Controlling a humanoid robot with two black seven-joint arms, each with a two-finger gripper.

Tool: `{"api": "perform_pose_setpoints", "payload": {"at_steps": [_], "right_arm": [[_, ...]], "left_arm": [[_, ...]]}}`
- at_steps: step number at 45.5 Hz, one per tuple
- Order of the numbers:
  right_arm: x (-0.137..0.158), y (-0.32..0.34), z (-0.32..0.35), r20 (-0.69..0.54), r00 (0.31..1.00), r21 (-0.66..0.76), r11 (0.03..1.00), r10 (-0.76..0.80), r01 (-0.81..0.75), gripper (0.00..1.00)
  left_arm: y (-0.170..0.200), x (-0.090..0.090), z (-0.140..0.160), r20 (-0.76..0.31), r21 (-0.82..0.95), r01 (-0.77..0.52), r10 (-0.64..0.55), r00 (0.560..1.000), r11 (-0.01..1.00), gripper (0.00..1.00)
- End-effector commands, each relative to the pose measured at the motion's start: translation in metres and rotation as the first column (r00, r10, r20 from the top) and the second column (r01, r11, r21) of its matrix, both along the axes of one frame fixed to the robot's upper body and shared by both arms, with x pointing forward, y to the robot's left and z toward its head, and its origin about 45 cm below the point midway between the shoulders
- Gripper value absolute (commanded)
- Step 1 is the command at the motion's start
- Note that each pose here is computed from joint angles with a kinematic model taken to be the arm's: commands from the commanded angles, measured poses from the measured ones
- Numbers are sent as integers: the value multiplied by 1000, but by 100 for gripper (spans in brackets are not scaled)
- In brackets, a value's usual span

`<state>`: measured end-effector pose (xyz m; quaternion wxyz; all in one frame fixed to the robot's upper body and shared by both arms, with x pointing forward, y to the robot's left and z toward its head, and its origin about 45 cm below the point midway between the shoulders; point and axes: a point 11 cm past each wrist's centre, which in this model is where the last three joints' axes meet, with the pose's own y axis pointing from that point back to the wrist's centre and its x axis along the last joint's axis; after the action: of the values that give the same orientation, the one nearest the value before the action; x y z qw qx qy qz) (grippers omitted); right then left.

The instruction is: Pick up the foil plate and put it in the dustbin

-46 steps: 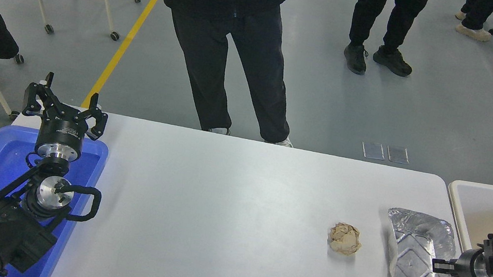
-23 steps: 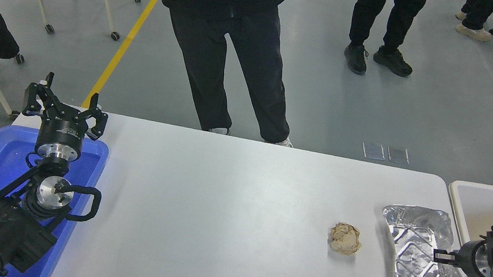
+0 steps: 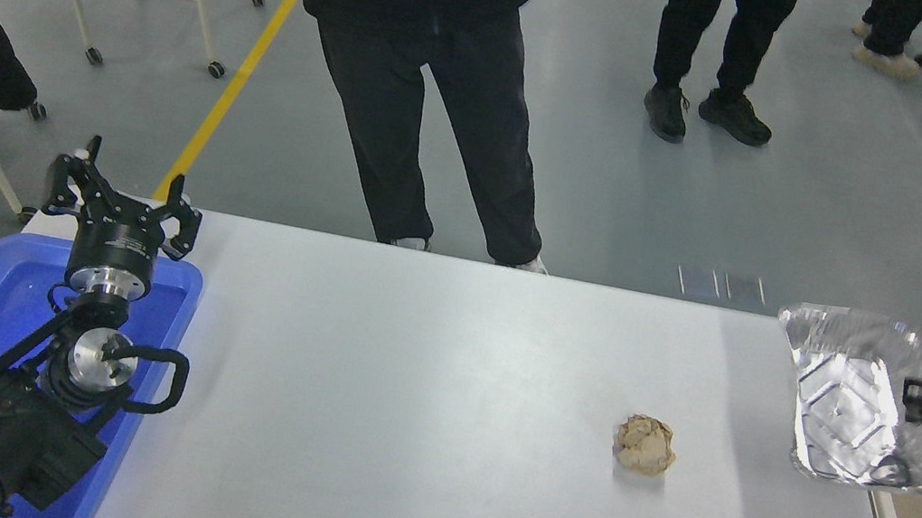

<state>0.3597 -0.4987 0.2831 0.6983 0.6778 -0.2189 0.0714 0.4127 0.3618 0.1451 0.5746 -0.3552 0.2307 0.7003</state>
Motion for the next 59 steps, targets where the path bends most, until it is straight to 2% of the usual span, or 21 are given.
{"api": "perform_pose_setpoints", "payload": {"at_steps": [1,11,19,31,35,37,44,47,53,59], "right_arm": [[3,5,87,120,993,42,999,13,-19,0],[9,8,136,234,972,2,1000,13,-14,0],[8,-1,144,247,969,-40,999,-11,22,0],[-16,-64,146,244,962,-178,970,-122,168,0],[-31,-84,125,189,967,-208,955,-173,212,0],[-35,-98,116,202,959,-232,941,-201,246,0],[-31,-143,101,378,895,-331,868,-236,369,0],[-27,-155,89,449,854,-324,844,-261,428,0],[-11,-163,57,596,715,-199,795,-366,573,0],[3,-166,33,688,533,-29,715,-492,699,0]], "left_arm": [[0,0,0,1,0,1,-1,1000,1000,99],[0,0,0,1,0,-1,1,1000,1000,99],[0,0,0,0,0,0,0,1000,1000,99],[0,0,0,0,0,0,0,1000,1000,99],[0,0,0,0,0,0,0,1000,1000,99],[0,0,0,0,0,0,0,1000,1000,99],[0,0,0,0,0,0,0,1000,1000,99],[0,0,0,0,0,0,0,1000,1000,99],[0,0,0,0,0,0,0,1000,1000,99],[0,0,0,0,0,0,0,1000,1000,99]]}}
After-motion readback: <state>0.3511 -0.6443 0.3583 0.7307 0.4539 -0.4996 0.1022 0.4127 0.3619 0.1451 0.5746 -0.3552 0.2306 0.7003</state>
